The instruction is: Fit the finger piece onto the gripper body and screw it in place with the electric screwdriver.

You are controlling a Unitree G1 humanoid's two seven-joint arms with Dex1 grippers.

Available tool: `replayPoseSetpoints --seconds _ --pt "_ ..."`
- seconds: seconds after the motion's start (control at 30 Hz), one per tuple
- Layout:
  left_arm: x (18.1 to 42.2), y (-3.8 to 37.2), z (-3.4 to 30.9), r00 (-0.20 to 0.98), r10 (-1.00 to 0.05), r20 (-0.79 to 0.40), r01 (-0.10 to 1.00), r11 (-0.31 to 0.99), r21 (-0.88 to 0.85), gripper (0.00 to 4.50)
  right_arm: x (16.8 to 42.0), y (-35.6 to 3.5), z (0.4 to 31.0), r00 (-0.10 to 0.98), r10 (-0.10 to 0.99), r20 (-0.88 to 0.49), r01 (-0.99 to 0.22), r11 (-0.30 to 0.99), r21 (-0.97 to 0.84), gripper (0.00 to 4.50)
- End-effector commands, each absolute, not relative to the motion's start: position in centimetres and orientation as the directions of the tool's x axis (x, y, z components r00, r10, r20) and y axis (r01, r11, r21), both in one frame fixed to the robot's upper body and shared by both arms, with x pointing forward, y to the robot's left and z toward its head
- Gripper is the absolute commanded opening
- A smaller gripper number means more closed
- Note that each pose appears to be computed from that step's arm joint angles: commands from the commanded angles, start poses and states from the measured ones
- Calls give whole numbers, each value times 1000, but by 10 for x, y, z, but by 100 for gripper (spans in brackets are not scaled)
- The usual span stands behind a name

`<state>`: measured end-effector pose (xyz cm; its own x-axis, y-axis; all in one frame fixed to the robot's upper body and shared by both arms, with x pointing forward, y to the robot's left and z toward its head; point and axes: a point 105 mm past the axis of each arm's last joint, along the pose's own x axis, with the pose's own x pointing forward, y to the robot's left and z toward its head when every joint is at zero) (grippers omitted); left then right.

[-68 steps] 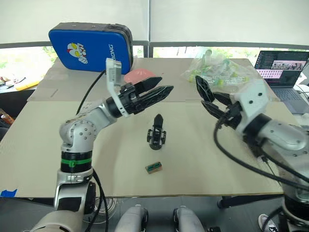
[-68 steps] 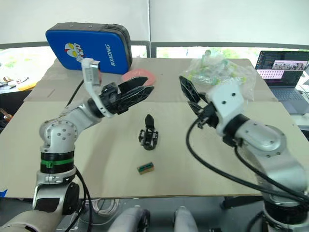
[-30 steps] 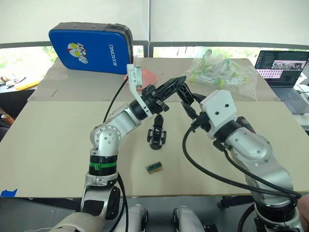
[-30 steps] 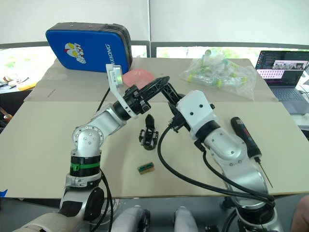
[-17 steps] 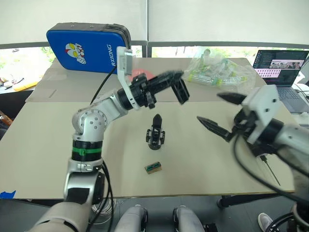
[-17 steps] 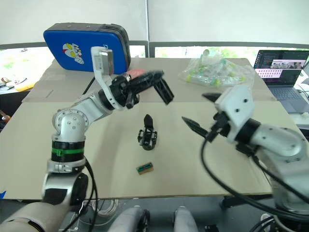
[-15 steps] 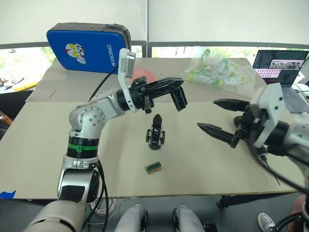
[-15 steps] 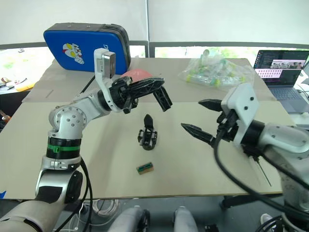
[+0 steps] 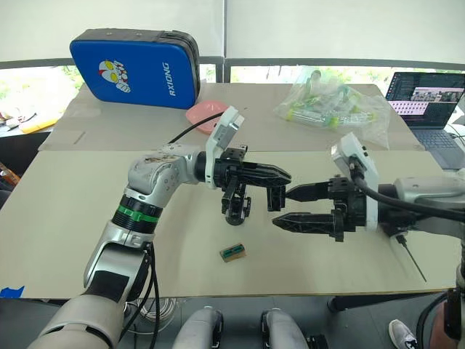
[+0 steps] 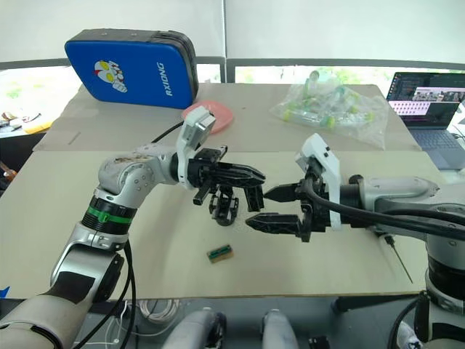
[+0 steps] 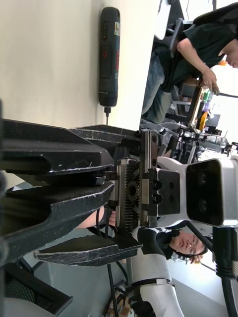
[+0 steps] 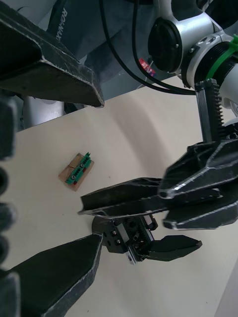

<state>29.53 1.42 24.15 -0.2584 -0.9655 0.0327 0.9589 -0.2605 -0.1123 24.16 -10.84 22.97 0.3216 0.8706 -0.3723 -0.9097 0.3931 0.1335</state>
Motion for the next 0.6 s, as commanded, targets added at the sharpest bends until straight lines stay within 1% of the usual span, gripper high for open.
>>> replayPoseSetpoints --seconds 0.03,0.17,0.43,0.53,0.57,0.6 --pt "289 14 253 -290 -957 18 954 -290 -82 0 240 -97 235 299 894 -334 -925 358 129 447" --pt "290 13 249 -279 -960 7 955 -279 -98 0 242 -89 237 295 903 -313 -928 349 132 447" --pt "289 13 245 -273 -962 1 957 -271 -103 0 248 -87 234 314 899 -306 -920 367 136 447" --pt "290 14 243 -269 -963 -15 959 -266 -100 0 252 -87 234 328 898 -293 -915 379 138 367" --pt "290 14 242 -269 -963 -18 959 -265 -100 0 252 -86 234 328 899 -289 -916 378 137 327" --pt "290 14 242 -268 -963 -19 959 -264 -102 0 252 -86 234 325 901 -286 -916 375 139 297"
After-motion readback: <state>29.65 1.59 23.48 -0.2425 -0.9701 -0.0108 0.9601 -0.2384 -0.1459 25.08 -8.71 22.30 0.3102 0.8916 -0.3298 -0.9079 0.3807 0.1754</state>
